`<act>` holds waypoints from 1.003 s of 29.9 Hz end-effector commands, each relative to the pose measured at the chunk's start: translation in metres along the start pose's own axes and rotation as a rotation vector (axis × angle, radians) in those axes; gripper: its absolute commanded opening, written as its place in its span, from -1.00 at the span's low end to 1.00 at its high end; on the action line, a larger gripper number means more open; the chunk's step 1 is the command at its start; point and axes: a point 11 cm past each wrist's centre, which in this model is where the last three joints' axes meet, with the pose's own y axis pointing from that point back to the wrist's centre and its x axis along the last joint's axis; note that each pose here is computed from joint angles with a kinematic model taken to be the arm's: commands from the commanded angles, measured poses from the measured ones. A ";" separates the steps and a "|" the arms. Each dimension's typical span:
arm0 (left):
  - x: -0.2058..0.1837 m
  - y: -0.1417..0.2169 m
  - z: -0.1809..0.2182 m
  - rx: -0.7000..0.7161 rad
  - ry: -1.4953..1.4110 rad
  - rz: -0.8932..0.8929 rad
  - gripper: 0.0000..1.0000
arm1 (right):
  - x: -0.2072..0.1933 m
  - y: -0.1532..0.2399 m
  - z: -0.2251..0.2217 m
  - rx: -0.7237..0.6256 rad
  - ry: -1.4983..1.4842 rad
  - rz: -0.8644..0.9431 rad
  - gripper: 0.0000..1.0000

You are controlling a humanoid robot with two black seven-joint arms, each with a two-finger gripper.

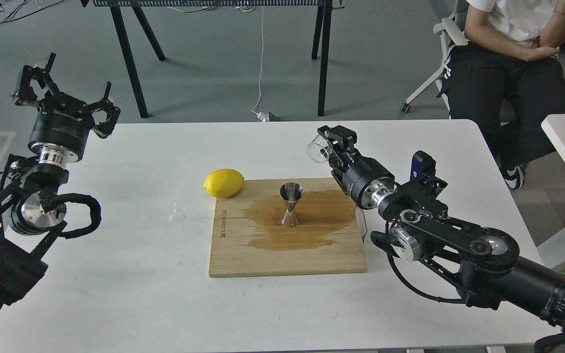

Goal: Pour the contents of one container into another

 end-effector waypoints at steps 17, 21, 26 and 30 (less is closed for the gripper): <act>0.006 0.008 -0.006 0.018 0.015 0.013 1.00 | 0.078 0.053 0.070 -0.071 -0.957 0.123 -0.20; 0.007 0.008 -0.006 0.019 0.017 0.014 1.00 | 0.101 0.067 0.094 -0.042 -1.144 0.188 -0.18; 0.010 0.010 -0.009 0.020 0.039 0.031 1.00 | 0.133 0.078 0.117 -0.003 -1.280 0.246 -0.17; 0.010 0.010 -0.009 0.022 0.046 0.035 1.00 | 0.150 0.085 0.126 0.015 -1.333 0.255 -0.16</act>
